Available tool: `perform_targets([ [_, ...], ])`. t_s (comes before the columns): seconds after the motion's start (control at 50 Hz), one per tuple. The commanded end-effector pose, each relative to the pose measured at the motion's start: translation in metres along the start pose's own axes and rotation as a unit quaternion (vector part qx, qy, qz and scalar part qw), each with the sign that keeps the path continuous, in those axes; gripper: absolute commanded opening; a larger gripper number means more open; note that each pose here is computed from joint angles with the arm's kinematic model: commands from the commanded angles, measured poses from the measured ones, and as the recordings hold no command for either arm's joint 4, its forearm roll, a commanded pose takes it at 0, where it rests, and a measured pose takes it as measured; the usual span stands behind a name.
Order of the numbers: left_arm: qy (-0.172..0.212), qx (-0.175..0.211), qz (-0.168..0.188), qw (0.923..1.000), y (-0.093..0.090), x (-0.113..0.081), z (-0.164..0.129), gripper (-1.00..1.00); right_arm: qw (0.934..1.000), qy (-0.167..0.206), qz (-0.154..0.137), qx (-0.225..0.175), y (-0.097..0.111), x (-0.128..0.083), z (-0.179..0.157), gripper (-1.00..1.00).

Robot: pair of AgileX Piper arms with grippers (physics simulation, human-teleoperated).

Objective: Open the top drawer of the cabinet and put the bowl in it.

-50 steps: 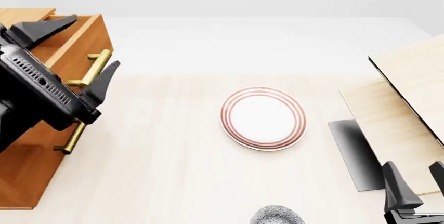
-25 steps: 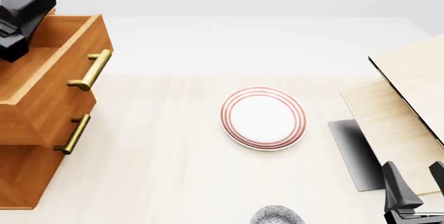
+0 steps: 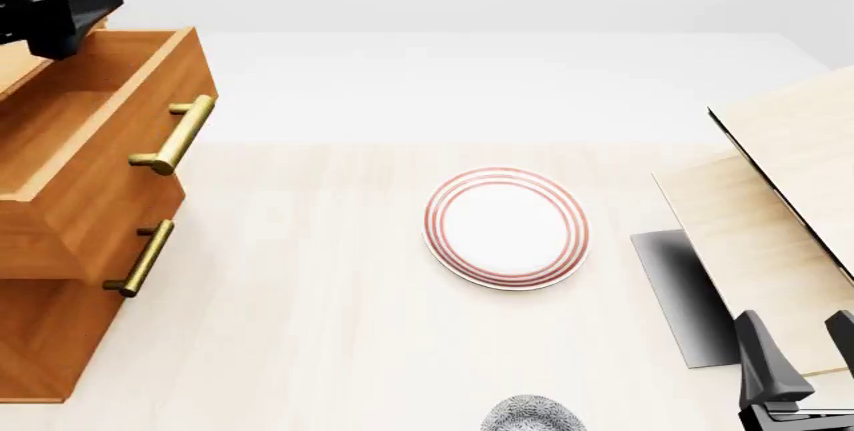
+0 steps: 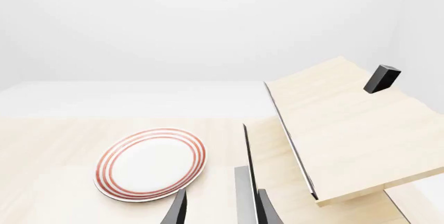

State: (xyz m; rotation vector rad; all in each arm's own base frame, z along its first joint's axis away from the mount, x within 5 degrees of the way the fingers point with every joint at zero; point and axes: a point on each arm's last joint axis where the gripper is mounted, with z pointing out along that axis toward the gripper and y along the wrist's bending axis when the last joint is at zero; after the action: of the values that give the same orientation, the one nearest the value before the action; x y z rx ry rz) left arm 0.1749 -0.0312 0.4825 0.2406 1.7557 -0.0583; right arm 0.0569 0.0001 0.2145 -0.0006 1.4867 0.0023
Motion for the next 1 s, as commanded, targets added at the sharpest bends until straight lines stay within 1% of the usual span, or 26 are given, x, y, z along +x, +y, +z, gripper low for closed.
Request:
perform_targets([
  [0.02,0.042,-0.016,-0.056,0.9974,0.008,-0.003,0.014,1.0,1.0,0.0,0.0,0.0,0.0,0.0,0.0,1.0],
  [0.12,0.056,-0.033,-0.059,0.9961,0.015,-0.003,0.015,1.0,1.0,0.0,0.0,0.0,0.0,0.0,0.0,1.0],
  [0.16,0.059,-0.028,-0.065,0.9957,0.013,-0.003,0.019,1.0,1.0,0.0,0.0,0.0,0.0,0.0,0.0,1.0],
  [0.24,0.076,-0.045,-0.071,0.9936,0.02,-0.001,0.022,1.0,1.0,0.0,0.0,0.0,0.0,0.0,0.0,1.0],
  [0.28,0.081,-0.047,-0.082,0.9922,0.021,-0.001,0.023,1.0,1.0,0.0,0.0,0.0,0.0,0.0,0.0,1.0],
  [0.3,0.088,-0.052,-0.082,0.9914,0.023,0.001,0.025,1.0,1.0,0.0,0.0,0.0,0.0,0.0,0.0,1.0],
  [0.5,0.106,-0.069,-0.093,0.9876,0.031,-0.001,0.028,1.0,1.0,0.0,0.0,0.0,0.0,0.0,0.0,1.0],
  [0.56,0.111,-0.068,-0.094,0.987,0.031,-0.001,0.032,1.0,1.0,0.0,0.0,0.0,0.0,0.0,0.0,1.0],
  [0.58,0.121,-0.066,-0.095,0.9859,0.031,0.001,0.036,1.0,1.0,0.0,0.0,0.0,0.0,0.0,0.0,1.0],
  [0.66,0.137,-0.06,-0.093,0.9844,0.03,0.0,0.046,1.0,1.0,0.0,0.0,0.0,0.0,0.0,0.0,1.0],
  [0.7,0.137,-0.059,-0.094,0.9844,0.03,-0.002,0.047,1.0,1.0,0.0,0.0,0.0,0.0,0.0,0.0,1.0],
  [0.76,0.149,-0.06,-0.097,0.9822,0.031,-0.001,0.052,1.0,1.0,0.0,0.0,0.0,0.0,0.0,0.0,1.0],
  [0.78,0.159,-0.061,-0.095,0.9808,0.032,0.002,0.056,1.0,1.0,0.0,0.0,0.0,0.0,0.0,0.0,1.0],
  [0.8,0.159,-0.059,-0.1,0.9805,0.031,0.002,0.056,1.0,1.0,0.0,0.0,0.0,0.0,0.0,0.0,1.0],
  [0.84,0.173,-0.058,-0.097,0.9785,0.032,0.005,0.062,1.0,1.0,0.0,0.0,0.0,0.0,0.0,0.0,1.0],
  [0.86,0.173,-0.056,-0.098,0.9784,0.031,0.005,0.063,1.0,1.0,0.0,0.0,0.0,0.0,0.0,0.0,1.0],
  [0.88,0.182,-0.059,-0.102,0.9761,0.032,0.007,0.066,1.0,1.0,0.0,0.0,0.0,0.0,0.0,0.0,1.0],
  [1.0,0.187,-0.064,-0.096,0.9755,0.037,-0.001,0.065,1.0,1.0,0.0,0.0,0.0,0.0,0.0,0.0,1.0],
])
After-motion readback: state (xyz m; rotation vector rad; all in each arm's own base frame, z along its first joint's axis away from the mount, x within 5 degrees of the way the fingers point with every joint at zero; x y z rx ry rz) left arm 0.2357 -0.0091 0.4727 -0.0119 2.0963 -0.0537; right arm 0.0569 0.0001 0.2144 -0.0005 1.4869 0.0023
